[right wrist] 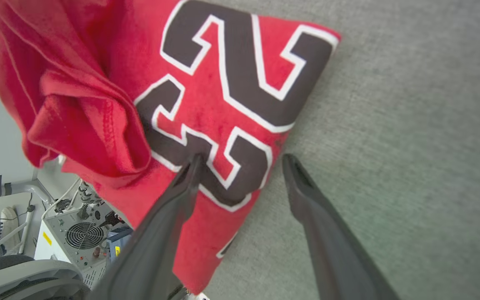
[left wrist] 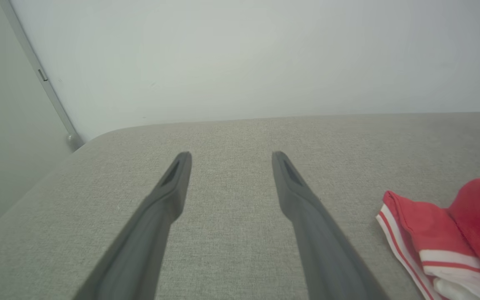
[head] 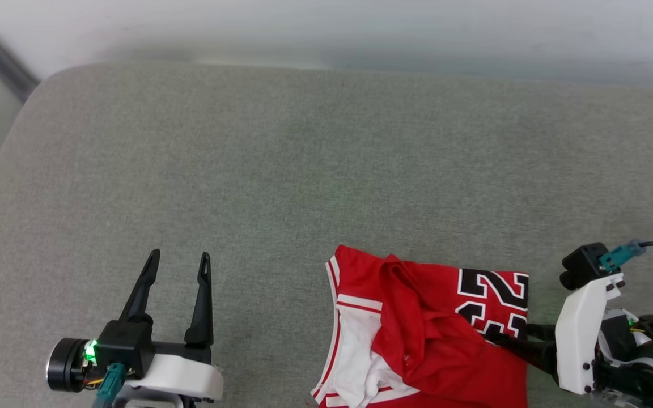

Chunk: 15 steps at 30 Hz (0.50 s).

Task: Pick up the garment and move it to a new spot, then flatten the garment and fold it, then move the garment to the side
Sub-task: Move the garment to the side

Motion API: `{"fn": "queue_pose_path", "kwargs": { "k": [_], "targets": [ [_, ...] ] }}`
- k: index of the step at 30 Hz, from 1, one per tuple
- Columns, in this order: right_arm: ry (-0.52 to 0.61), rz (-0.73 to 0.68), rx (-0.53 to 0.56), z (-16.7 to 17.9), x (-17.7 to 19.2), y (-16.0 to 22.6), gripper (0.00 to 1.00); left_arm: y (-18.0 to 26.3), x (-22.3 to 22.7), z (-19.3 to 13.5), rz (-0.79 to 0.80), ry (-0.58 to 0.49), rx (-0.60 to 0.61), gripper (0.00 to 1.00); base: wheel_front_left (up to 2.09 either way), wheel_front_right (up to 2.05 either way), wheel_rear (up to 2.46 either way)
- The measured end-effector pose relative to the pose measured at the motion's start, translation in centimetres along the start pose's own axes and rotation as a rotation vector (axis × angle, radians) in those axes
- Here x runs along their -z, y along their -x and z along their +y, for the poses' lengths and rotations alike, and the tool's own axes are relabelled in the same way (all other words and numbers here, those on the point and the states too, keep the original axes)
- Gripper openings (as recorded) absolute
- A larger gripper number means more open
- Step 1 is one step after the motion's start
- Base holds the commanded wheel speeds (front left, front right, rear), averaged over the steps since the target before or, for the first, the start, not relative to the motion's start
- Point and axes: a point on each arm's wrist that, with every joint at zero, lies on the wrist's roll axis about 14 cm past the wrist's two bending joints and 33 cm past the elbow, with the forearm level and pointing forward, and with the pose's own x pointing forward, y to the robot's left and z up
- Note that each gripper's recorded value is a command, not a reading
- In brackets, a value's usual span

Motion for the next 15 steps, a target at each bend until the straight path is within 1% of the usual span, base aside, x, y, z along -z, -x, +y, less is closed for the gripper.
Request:
{"fn": "queue_pose_path", "kwargs": {
  "k": [4,9,14,15],
  "targets": [
    [-0.034,0.022,-0.039,0.5,0.6,-1.9,1.0,-0.5,0.4,0.3,0.012,-0.004,-0.005,1.0,0.0,0.0,0.0],
    [-0.043,0.066,-0.075,1.2,1.7,-3.6,1.0,-0.7,1.0,0.7,0.028,-0.006,-0.016,1.0,0.0,0.0,0.0],
    [-0.01,0.11,-0.083,1.6,2.6,-4.7,1.0,-0.9,1.2,0.8,0.036,-0.007,-0.021,1.0,0.0,0.0,0.0],
    [-0.004,0.11,-0.085,1.6,2.7,-4.8,0.75,-0.9,1.2,0.8,0.035,-0.006,-0.021,1.0,0.0,0.0,0.0]
  ]
}}
